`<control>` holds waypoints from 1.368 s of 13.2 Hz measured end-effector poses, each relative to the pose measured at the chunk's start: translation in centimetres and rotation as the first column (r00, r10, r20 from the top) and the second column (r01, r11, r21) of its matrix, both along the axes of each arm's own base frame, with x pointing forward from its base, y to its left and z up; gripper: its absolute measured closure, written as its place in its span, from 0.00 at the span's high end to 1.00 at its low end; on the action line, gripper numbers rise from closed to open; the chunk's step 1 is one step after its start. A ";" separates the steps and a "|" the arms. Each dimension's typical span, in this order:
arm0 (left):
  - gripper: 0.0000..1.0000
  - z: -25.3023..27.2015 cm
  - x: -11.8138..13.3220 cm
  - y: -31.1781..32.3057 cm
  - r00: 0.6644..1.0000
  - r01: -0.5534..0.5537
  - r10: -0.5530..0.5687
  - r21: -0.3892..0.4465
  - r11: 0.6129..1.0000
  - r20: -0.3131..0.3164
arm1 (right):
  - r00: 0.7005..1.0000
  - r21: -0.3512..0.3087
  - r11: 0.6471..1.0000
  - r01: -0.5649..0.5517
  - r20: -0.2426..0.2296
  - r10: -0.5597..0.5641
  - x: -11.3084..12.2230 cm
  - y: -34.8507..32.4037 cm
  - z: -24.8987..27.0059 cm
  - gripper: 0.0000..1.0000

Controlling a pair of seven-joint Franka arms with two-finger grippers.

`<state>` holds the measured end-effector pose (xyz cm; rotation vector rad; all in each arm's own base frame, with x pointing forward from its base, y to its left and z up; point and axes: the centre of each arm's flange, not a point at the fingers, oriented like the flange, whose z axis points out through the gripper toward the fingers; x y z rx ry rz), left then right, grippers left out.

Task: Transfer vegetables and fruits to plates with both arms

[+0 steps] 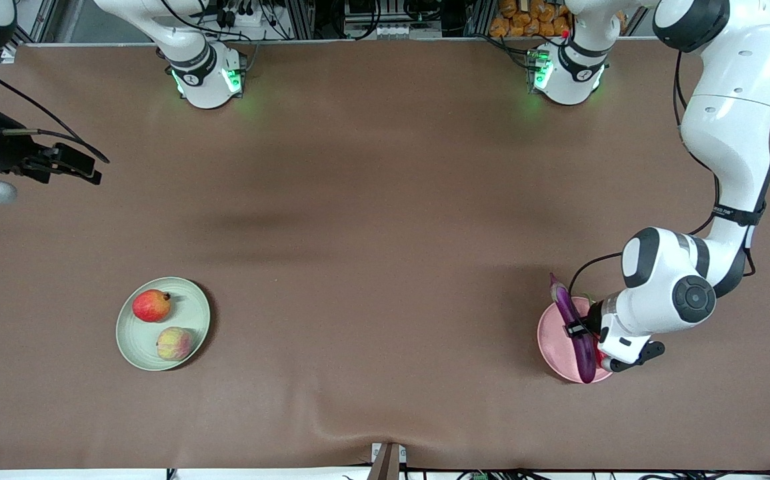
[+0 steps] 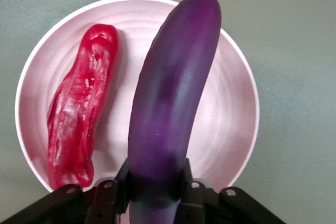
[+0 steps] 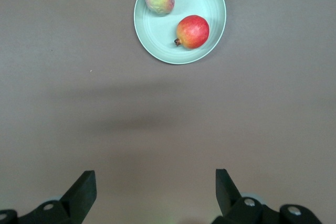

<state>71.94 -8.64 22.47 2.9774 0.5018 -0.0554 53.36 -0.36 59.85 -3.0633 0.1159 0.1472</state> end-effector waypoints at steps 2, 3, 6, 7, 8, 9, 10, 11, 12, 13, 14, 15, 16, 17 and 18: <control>0.65 0.3 0.2 0.2 1.000 -0.003 0.003 -0.001 1.000 0.008 | 1.000 0.000 1.000 0.003 0.004 -0.003 -0.4 -0.3 2.3 1.00; 0.76 0.6 0.4 0.3 1.000 -0.004 0.004 -0.002 1.000 0.015 | 1.000 -0.001 1.000 0.003 0.015 -0.003 -0.5 -0.4 3.3 1.00; 1.00 2.5 1.2 0.6 0.999 -0.005 0.005 -0.001 1.000 0.049 | 1.000 -0.003 1.000 0.002 0.027 -0.002 -0.6 -0.4 4.3 1.00; 1.00 4.3 1.5 0.9 0.997 0.001 -0.001 0.005 1.000 0.075 | 1.000 -0.005 1.000 0.002 0.019 -0.001 -0.7 -0.4 4.3 1.00; 1.00 7.0 1.7 1.2 0.995 0.018 -0.020 0.018 1.000 0.102 | 1.000 -0.019 1.000 0.001 0.011 0.000 -0.8 -0.5 4.2 1.00; 1.00 10.4 1.7 1.7 0.990 0.044 -0.049 0.038 0.998 0.131 | 1.000 -0.038 0.999 0.000 0.008 0.001 -0.8 -0.6 4.2 1.00; 1.00 14.4 1.5 2.7 0.982 0.076 -0.086 0.065 0.995 0.167 | 1.000 -0.050 0.999 0.000 0.007 0.000 -0.9 -0.8 4.2 1.00; 1.00 18.9 1.0 4.1 0.971 0.118 -0.136 0.101 0.988 0.198 | 1.000 -0.052 0.999 0.004 0.006 -0.003 -0.9 -1.0 4.2 1.00; 1.00 23.4 -0.1 5.4 0.960 0.159 -0.187 0.143 0.977 0.210 | 1.000 -0.052 0.999 0.008 0.005 -0.008 -0.9 -1.2 4.2 1.00; 1.00 27.6 -1.8 6.4 0.956 0.186 -0.221 0.180 0.966 0.193 | 1.000 -0.052 0.999 0.012 0.003 -0.012 -0.9 -1.5 4.2 1.00; 1.00 30.9 -3.8 6.8 0.960 0.202 -0.233 0.192 0.960 0.158 | 1.000 -0.052 0.999 0.013 0.001 -0.013 -1.0 -1.5 4.3 1.00; 1.00 33.8 -5.7 6.4 0.962 0.210 -0.237 0.183 0.960 0.139 | 1.000 -0.051 0.999 0.013 0.001 -0.013 -1.0 -1.5 4.3 1.00; 1.00 36.5 -7.4 5.8 0.961 0.213 -0.239 0.181 0.960 0.137 | 1.000 -0.050 0.999 0.012 0.002 -0.012 -1.0 -1.5 4.3 1.00; 1.00 38.6 -9.0 5.1 0.962 0.215 -0.240 0.185 0.959 0.130 | 1.000 -0.049 0.999 0.010 0.003 -0.010 -1.0 -1.4 4.4 1.00; 1.00 40.3 -10.5 4.6 0.963 0.216 -0.241 0.185 0.959 0.121 | 1.000 -0.049 0.999 0.002 0.004 -0.001 -1.0 -1.3 4.4 1.00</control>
